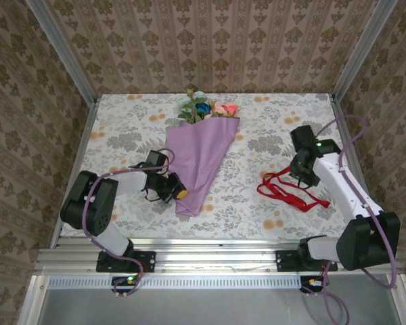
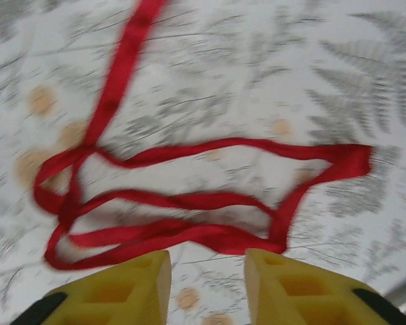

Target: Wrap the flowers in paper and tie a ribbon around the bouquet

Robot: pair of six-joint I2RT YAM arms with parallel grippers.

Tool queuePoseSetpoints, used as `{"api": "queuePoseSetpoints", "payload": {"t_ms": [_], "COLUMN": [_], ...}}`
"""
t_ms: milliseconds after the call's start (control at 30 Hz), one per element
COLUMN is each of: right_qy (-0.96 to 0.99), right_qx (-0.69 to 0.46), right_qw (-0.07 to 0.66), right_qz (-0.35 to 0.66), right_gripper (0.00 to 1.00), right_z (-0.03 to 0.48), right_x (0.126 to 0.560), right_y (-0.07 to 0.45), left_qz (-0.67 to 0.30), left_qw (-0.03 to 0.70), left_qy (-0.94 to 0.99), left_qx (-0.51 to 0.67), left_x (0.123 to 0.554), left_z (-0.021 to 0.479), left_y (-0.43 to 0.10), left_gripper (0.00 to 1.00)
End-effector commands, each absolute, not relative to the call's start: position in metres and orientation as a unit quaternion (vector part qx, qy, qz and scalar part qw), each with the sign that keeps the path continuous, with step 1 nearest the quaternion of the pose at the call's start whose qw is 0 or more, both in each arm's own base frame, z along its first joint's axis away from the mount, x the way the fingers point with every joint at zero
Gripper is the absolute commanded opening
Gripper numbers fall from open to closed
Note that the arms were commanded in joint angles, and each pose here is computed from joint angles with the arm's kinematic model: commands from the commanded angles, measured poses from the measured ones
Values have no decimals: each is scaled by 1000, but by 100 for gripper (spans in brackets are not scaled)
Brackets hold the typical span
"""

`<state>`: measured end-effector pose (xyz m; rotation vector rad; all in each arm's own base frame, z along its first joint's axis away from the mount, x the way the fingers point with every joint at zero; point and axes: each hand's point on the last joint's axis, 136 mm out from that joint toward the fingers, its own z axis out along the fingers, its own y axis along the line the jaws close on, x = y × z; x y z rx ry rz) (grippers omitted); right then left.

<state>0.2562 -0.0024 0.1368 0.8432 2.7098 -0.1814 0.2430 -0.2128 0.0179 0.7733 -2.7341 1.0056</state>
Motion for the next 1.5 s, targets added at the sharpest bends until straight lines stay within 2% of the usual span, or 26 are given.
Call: {"api": "queuePoseSetpoints", "payload": {"t_ms": [0, 100, 267, 433, 600, 733, 867, 933, 1000, 1067, 1200, 1467], "right_qy": [962, 971, 972, 962, 956, 957, 953, 951, 951, 951, 940, 890], "right_qx": [250, 228, 228, 271, 285, 288, 302, 309, 306, 299, 280, 233], "right_qw": [111, 74, 55, 34, 61, 38, 17, 15, 37, 81, 190, 373], "right_qz": [-28, 0, 6, 3, 14, 0, 0, 2, 2, 11, 36, 121], "right_gripper": [34, 35, 38, 40, 40, 40, 34, 19, 1, 0, 0, 0], "right_z": [109, 83, 66, 44, 39, 26, 8, 7, 22, 51, 140, 303], "right_x": [253, 255, 274, 282, 307, 310, 303, 305, 312, 325, 354, 385], "right_y": [39, 70, 96, 103, 109, 111, 113, 114, 113, 111, 102, 91], "left_qz": [321, 319, 318, 319, 319, 319, 321, 321, 321, 322, 323, 325], "left_qw": [70, 70, 69, 67, 68, 67, 67, 68, 69, 69, 70, 69], "left_qy": [-909, -909, -910, -910, -910, -910, -909, -909, -909, -909, -908, -908], "left_qx": [256, 257, 256, 256, 257, 256, 256, 257, 256, 256, 257, 254], "left_x": [241, 240, 240, 241, 240, 240, 241, 240, 240, 240, 240, 241], "left_z": [12, 10, 10, 10, 9, 9, 8, 7, 7, 8, 7, 8], "left_y": [-212, -212, -213, -215, -215, -215, -216, -216, -216, -216, -216, -217], "left_gripper": [4, 5, 5, 5, 5, 5, 5, 5, 5, 5, 4, 4]}}
